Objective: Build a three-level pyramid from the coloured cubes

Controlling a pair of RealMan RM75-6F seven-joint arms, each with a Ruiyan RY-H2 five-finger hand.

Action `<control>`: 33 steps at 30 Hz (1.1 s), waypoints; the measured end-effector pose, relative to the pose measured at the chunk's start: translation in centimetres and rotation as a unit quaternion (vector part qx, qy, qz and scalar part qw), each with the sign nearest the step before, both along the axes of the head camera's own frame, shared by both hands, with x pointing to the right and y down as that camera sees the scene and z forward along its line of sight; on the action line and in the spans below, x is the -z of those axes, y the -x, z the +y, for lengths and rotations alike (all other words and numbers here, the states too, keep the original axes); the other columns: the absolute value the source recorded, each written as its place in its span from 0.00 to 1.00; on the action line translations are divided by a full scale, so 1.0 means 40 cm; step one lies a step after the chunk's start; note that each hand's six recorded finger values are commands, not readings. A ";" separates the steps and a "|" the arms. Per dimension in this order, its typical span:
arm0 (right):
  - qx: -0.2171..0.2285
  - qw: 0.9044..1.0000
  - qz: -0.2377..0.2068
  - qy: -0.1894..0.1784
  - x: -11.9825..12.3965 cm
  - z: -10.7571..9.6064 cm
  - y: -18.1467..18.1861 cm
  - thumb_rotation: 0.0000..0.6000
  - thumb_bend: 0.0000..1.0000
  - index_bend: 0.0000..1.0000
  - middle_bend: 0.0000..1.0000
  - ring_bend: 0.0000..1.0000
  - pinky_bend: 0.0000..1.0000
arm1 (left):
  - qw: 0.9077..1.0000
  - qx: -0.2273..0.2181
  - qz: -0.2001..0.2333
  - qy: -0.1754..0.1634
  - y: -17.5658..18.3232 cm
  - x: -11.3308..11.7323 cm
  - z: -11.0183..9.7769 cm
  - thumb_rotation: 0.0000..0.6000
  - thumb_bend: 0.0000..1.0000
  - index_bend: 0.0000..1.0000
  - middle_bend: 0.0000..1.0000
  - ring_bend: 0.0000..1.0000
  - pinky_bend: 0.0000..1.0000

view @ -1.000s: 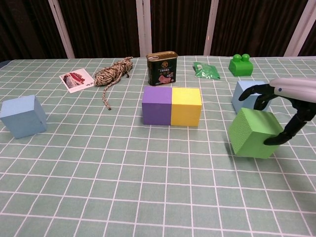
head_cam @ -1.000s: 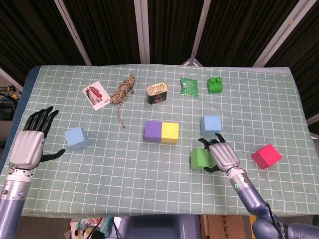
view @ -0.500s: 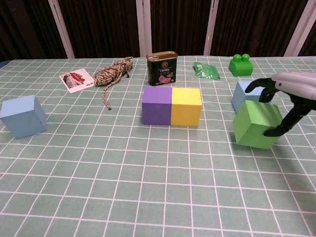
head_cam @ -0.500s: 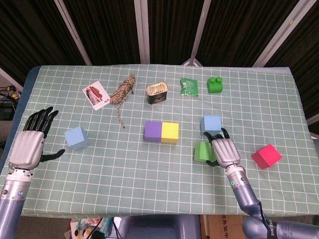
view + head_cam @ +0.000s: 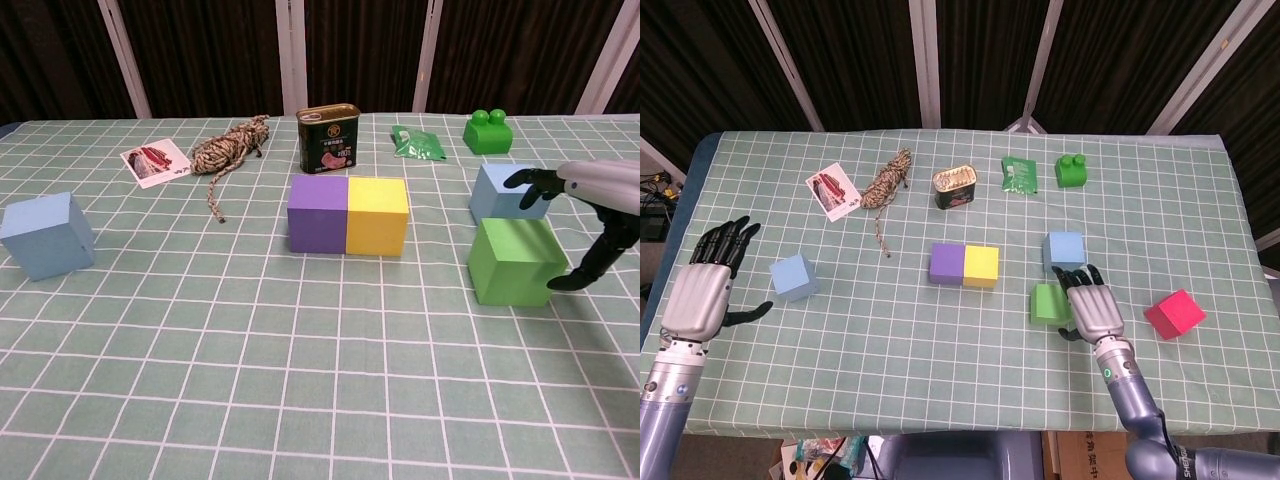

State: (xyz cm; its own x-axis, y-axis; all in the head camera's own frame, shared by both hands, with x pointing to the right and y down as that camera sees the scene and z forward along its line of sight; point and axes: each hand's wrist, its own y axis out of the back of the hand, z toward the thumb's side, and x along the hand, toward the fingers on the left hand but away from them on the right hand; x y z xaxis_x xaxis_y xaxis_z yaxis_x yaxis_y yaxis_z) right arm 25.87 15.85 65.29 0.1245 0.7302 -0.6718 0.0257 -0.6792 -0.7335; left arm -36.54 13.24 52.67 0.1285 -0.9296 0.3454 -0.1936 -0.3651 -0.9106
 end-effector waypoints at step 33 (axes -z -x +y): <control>0.074 0.996 -0.050 -0.025 -0.031 -0.016 -0.014 1.00 0.26 0.19 0.49 0.30 0.00 | 1.000 0.001 0.007 0.004 -0.002 -0.004 0.002 1.00 0.10 0.00 0.00 0.00 0.06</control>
State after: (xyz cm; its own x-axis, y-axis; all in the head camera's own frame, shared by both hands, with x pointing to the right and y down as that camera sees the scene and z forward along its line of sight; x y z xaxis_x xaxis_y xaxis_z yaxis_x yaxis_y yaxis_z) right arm 26.44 15.23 66.53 0.2976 0.7304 -0.6147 0.0018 -0.6443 -0.7647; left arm -36.44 13.32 52.82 0.1318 -0.9267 0.3518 -0.2060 -0.3728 -0.9048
